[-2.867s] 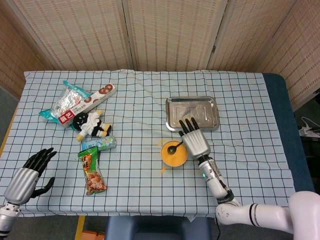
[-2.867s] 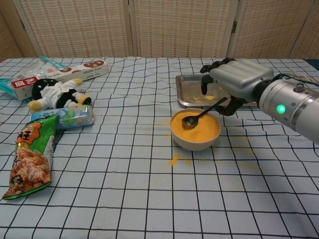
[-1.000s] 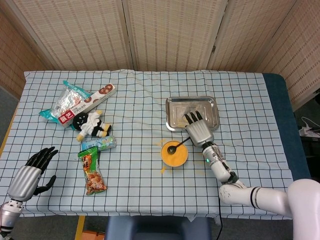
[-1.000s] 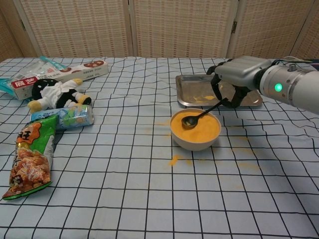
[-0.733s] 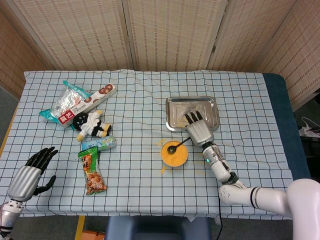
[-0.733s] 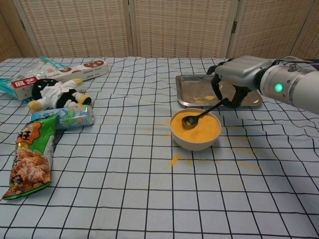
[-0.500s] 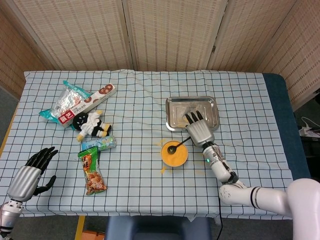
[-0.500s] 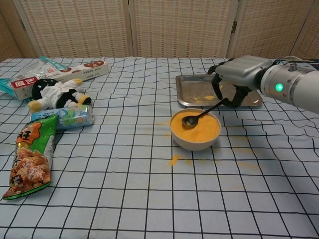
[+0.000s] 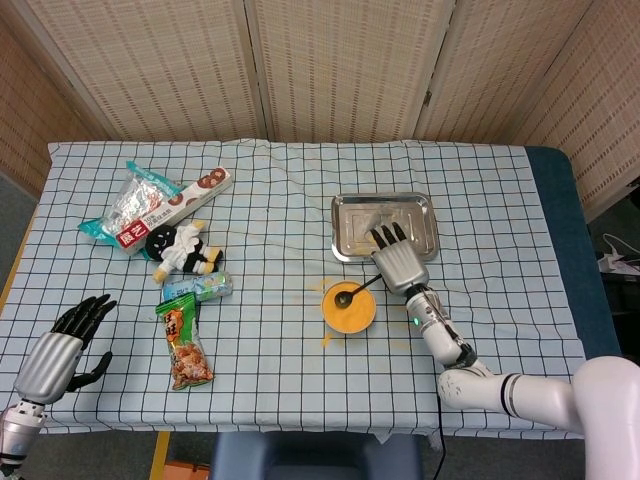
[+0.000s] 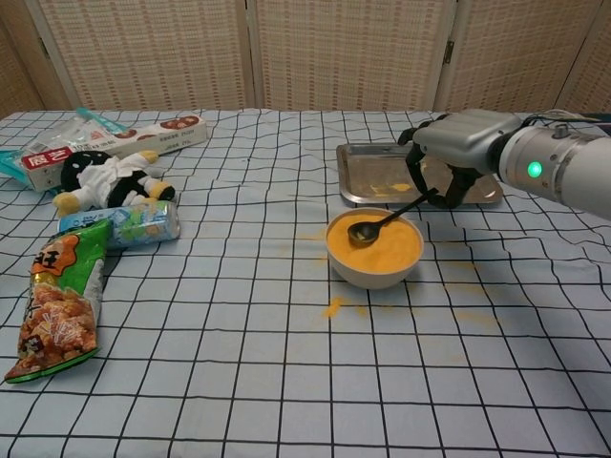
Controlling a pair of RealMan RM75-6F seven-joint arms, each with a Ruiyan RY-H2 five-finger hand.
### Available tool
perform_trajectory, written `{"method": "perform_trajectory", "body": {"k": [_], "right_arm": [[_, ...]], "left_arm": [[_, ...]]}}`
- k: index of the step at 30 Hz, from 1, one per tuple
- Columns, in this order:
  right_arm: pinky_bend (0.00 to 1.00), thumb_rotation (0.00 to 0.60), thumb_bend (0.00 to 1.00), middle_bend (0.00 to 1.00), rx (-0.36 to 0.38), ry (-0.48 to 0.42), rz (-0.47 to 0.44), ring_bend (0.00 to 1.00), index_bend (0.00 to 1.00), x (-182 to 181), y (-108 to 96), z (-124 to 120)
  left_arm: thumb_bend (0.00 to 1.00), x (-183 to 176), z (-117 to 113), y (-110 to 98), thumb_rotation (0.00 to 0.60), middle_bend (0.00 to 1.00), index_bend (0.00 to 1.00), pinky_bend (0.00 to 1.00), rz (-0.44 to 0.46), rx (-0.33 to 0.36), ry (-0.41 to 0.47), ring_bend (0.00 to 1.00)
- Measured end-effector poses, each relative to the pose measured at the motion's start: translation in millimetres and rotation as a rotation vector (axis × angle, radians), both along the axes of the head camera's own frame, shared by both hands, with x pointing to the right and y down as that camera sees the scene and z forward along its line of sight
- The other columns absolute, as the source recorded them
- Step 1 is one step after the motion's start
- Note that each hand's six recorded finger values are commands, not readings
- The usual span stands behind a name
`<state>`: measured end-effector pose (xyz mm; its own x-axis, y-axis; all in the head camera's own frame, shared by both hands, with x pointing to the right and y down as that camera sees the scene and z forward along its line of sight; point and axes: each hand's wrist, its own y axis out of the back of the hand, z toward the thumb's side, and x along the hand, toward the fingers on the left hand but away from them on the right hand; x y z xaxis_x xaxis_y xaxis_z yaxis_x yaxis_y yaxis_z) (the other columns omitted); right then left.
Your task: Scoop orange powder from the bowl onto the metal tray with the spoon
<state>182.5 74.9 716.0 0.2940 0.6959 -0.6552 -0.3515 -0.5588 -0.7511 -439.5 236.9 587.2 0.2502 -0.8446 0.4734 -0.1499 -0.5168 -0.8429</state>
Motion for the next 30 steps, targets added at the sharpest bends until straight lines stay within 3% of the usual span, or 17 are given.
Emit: {"method": "perform_trajectory", "body": {"k": [17,30], "right_arm": [[0.0,0.6,0.32,0.05,0.012,-0.001,-0.012,0.0,0.58,-1.2,2.6,-2.9],[0.0,0.6,0.32,0.05,0.025,-0.004,-0.018,0.0,0.69,-2.3,4.0,-1.7]], "left_arm": [[0.44,1.0,-1.5,0.7,0.6,0.0,0.0,0.15,0.006,0.004,0.004,0.0],[0.44,1.2,-1.0,1.1,0.6,0.0,0.0,0.15,0.008,0.002,0.003,0.0]]}}
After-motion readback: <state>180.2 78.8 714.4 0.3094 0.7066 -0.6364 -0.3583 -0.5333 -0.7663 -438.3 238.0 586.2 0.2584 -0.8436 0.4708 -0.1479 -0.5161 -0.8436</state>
